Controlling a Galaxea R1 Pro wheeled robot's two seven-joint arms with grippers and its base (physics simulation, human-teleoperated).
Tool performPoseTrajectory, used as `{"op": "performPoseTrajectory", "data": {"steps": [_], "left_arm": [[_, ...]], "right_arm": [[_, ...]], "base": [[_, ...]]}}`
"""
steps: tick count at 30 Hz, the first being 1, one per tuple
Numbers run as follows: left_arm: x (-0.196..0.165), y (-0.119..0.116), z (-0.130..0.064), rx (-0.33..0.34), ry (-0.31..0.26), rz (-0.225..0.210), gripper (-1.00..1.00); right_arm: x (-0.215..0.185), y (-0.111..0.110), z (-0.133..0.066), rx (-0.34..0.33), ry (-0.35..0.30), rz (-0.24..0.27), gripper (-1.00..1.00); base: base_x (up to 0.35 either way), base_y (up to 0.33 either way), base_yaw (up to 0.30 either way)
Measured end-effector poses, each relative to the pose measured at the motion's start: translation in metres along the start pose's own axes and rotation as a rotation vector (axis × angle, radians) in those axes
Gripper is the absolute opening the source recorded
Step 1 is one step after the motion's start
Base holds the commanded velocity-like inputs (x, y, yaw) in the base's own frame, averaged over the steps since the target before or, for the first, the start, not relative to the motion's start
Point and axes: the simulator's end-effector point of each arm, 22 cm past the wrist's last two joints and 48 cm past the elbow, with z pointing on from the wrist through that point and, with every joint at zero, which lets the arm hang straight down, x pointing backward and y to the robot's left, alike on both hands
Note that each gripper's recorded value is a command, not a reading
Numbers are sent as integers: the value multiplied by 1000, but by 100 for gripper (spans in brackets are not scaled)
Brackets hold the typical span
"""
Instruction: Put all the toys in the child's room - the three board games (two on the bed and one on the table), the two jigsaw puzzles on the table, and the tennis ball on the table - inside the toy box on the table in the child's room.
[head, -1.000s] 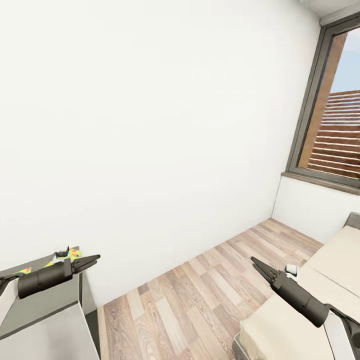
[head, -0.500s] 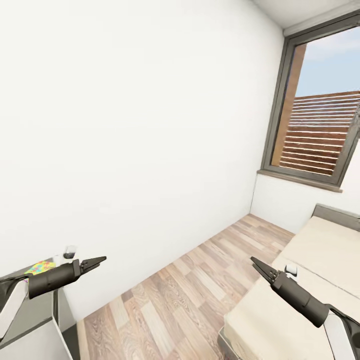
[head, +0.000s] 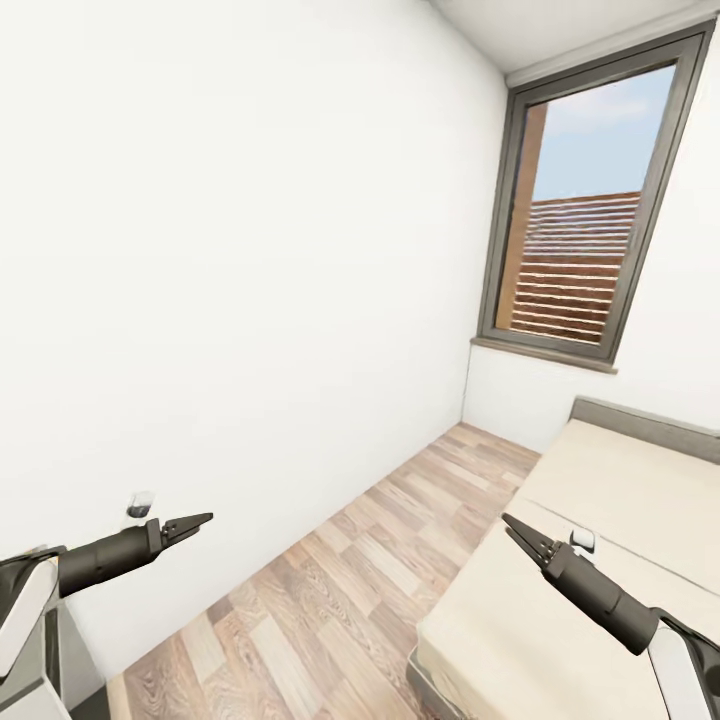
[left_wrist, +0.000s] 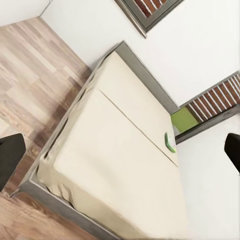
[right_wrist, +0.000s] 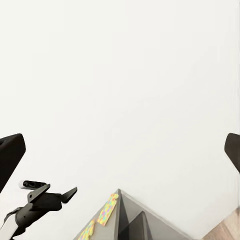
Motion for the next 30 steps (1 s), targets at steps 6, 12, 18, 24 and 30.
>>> {"op": "performPoseTrajectory", "data": {"steps": [6,12,18,24,30], "left_arm": [[-1,-1,0,0,-1,2,100],[-1,-2,-1,-1,-3,4,100],[-2,-2,-1,-2,-4,5,100],[-1,-1,-1,-3,-3,5,100],[-1,-1,-1,-2,-4,4,100]], "right_arm": [[-1,1,0,-1,-1,-2,100],[-1,2,0,-3,-3,-4,100],[-1,2,0,-4,-3,-4,100],[-2,2,0,-3,-4,-3,100],[3,-10,-4,17,1,26,100]], "base": [[-55,-132,-264],[-106,-251,-236],[-101,-274,-82],[-82,-282,-50],[-29,-286,-206]]}}
